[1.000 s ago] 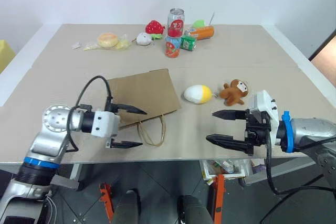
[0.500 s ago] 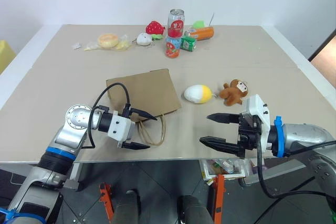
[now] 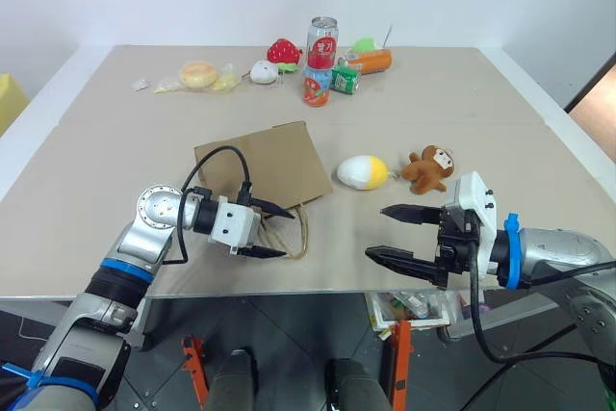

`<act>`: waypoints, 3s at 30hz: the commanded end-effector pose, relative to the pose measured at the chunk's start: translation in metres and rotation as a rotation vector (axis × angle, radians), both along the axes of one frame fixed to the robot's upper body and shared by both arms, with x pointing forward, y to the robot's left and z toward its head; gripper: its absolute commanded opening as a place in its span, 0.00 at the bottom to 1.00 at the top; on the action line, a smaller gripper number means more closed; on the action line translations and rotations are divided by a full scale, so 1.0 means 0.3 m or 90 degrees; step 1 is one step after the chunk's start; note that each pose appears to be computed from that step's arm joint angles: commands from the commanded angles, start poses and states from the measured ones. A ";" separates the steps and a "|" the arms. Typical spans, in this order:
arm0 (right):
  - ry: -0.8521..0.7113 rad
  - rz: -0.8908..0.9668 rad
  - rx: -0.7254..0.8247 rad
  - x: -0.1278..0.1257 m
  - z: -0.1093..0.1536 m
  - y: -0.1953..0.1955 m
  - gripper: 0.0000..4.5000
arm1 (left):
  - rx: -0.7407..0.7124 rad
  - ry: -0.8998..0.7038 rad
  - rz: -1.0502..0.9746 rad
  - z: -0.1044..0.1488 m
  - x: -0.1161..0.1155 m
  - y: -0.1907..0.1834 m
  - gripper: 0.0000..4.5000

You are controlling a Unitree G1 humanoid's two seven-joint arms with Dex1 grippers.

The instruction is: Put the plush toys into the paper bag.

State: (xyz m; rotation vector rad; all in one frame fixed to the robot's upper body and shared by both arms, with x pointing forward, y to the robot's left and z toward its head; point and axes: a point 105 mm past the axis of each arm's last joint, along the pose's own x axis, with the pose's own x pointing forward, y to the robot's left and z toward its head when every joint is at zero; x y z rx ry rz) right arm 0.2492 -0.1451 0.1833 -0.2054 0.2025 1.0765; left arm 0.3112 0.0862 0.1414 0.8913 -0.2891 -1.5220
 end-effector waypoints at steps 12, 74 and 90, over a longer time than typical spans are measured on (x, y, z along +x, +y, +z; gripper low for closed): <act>-0.042 0.012 0.009 -0.004 0.040 0.018 1.00 | -0.096 0.034 0.027 0.107 0.023 -0.028 0.02; -0.093 -0.152 -0.101 0.465 -0.209 0.461 0.02 | -0.605 0.369 0.204 0.466 0.097 -0.051 0.00; 0.085 -0.195 -0.042 0.452 -0.193 0.443 0.02 | -0.564 0.099 0.070 0.467 -0.054 -0.100 0.00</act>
